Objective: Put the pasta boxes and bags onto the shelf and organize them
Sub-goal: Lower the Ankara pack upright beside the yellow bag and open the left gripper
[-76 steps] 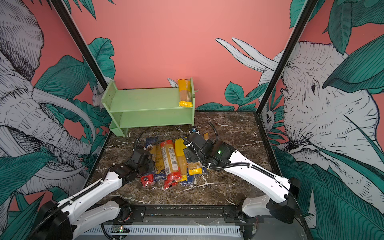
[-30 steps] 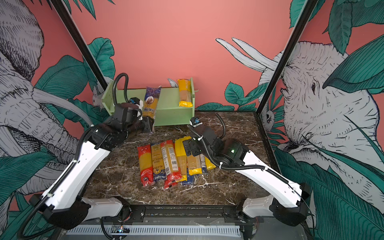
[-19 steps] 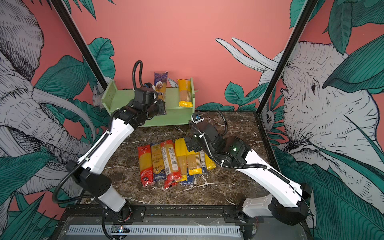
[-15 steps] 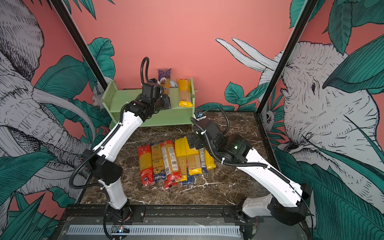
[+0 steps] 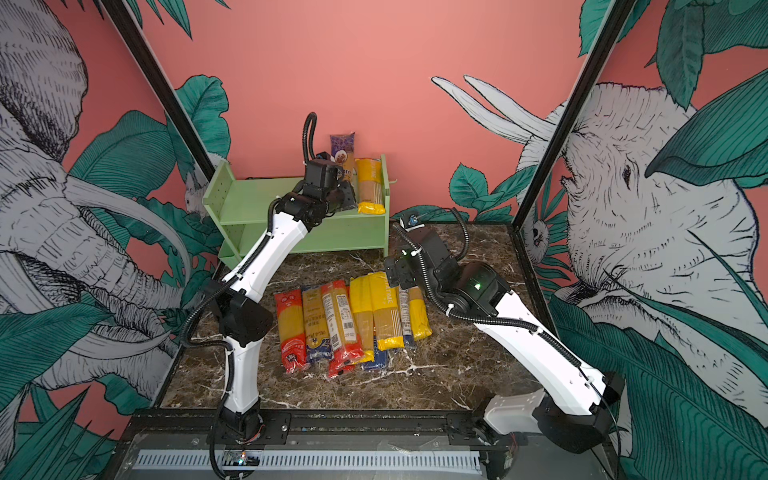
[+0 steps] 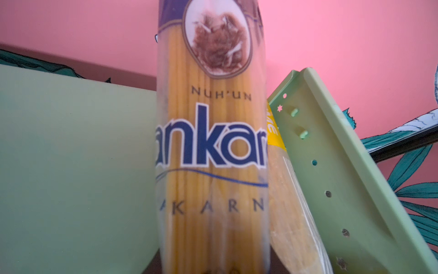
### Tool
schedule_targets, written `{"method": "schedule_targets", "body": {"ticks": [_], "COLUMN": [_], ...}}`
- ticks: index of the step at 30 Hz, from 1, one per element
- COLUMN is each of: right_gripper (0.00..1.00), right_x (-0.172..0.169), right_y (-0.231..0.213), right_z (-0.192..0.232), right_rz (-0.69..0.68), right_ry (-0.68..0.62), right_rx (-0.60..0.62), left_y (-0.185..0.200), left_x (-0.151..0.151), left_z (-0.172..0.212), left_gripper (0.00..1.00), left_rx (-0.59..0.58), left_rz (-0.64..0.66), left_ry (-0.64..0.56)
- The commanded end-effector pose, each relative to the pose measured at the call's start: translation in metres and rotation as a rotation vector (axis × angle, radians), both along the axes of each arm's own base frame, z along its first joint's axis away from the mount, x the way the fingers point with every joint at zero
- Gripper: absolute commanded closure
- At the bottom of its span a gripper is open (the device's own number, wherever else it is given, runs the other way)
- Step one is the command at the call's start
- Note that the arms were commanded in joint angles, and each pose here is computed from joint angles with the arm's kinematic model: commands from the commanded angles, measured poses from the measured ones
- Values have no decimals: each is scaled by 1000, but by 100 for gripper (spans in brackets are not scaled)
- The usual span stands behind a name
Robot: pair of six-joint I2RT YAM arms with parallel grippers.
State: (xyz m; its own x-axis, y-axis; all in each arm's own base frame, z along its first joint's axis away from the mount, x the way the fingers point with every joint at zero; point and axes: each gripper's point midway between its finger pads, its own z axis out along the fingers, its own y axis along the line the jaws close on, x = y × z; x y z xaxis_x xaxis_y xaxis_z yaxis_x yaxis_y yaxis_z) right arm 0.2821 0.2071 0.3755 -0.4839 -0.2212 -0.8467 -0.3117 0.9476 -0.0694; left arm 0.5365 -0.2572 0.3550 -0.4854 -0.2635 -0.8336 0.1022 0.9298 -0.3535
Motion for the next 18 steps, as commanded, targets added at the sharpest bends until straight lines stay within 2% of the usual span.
{"method": "schedule_targets", "body": {"ticks": [1,18], "right_gripper": [1,1], "right_x": [4,2], "right_y": [4,-1], "right_z": [-1,-5], "right_rz": [7,-1], "right_ry": [1,11], "right_rx": [12,14], "left_y": [13,9], "left_x": [-12,-2], "left_z": [103,76], "left_gripper": [100,100], "left_rx": [-128,-104], "left_rz": [26,27], "left_ry": [-248,-201]}}
